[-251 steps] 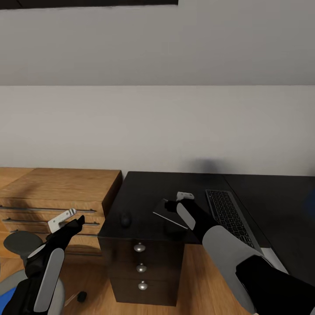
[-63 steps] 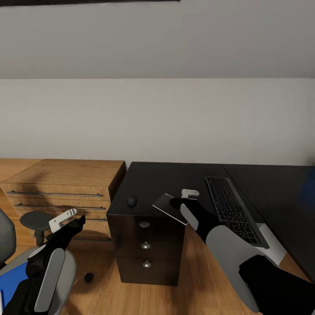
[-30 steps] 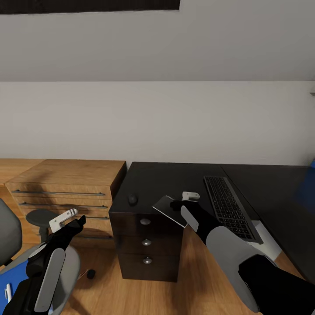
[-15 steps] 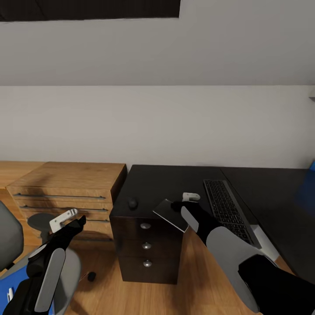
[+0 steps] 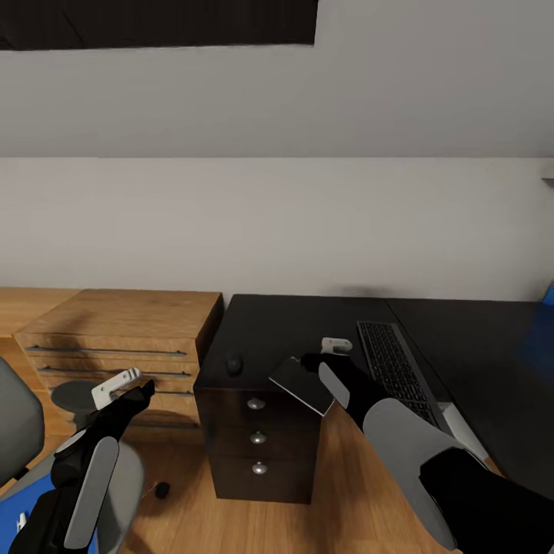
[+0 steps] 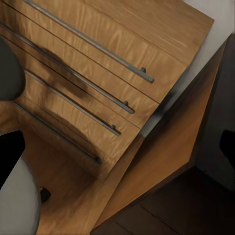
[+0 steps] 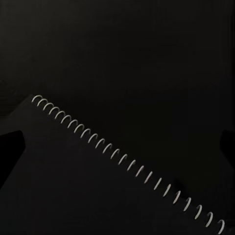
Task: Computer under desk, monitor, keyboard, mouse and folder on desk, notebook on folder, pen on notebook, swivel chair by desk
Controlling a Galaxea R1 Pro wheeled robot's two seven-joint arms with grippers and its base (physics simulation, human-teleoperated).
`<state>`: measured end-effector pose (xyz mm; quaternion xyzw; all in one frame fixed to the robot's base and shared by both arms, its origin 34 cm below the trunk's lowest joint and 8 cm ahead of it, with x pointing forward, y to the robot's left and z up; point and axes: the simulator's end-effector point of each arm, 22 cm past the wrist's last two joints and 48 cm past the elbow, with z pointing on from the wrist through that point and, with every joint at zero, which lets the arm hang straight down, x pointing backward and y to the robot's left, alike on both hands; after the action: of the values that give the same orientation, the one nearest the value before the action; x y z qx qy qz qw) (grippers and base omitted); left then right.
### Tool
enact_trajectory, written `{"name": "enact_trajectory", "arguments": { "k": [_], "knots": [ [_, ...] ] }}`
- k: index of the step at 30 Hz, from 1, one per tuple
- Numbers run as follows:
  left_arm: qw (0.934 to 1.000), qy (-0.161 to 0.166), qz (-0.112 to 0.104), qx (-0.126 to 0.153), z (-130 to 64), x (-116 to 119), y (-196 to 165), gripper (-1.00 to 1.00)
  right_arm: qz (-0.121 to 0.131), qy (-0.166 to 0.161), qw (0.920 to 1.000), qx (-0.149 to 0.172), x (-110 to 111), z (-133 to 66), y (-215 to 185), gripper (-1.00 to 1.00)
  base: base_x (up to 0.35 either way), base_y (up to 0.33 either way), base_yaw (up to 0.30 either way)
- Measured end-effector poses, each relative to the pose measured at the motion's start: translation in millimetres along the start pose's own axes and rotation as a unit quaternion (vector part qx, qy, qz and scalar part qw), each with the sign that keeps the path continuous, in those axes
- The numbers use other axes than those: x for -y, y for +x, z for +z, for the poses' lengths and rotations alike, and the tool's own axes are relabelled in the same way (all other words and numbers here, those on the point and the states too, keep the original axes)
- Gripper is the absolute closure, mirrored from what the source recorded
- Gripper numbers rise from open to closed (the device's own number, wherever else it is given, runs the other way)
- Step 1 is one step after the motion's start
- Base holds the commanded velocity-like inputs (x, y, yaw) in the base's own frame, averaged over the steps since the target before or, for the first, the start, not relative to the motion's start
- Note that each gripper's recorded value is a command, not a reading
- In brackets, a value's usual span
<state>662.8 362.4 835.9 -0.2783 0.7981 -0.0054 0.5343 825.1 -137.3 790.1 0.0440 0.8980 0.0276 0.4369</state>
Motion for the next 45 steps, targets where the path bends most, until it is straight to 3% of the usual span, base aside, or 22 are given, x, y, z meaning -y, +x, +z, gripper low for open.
{"name": "enact_trajectory", "arguments": {
  "k": [9, 16, 19, 21, 25, 45],
  "knots": [
    [1.0000, 0.000, 0.001, -0.003, -5.2, 6.0, -11.8, -1.00, 0.006, 0.001, 0.9997, 0.024, -1.8, -10.0, -25.6, -1.00, 0.000, 0.000, 0.000],
    [0.9999, 0.007, 0.008, -0.012, -4.1, 13.4, -2.7, -1.00, 0.015, -0.015, 0.9977, 0.064, -18.2, -26.6, -46.9, -1.00, 0.000, 0.000, 0.000],
    [0.9998, 0.007, 0.010, -0.016, -3.1, 14.0, 1.4, -1.00, 0.026, 0.002, 0.9961, 0.085, -16.7, -43.9, -51.0, -1.00, 0.000, 0.000, 0.000],
    [0.9997, 0.009, 0.012, -0.018, -2.9, 16.5, 4.1, -1.00, 0.047, 0.025, 0.9931, 0.104, -8.6, -77.3, -40.5, -1.00, 0.000, 0.000, 0.000],
    [0.9995, 0.010, 0.016, -0.025, -1.2, 18.3, 11.4, -1.00, 0.065, 0.020, 0.9899, 0.125, -8.3, -102.9, -38.9, -1.00, 0.000, 0.000, 0.000],
    [0.9989, 0.020, 0.025, -0.033, -0.8, 28.8, 21.3, -1.00, 0.038, -0.006, 0.9894, 0.140, -37.9, -118.0, -35.4, -1.00, -0.033, 0.000, 0.000]
  ]
}}
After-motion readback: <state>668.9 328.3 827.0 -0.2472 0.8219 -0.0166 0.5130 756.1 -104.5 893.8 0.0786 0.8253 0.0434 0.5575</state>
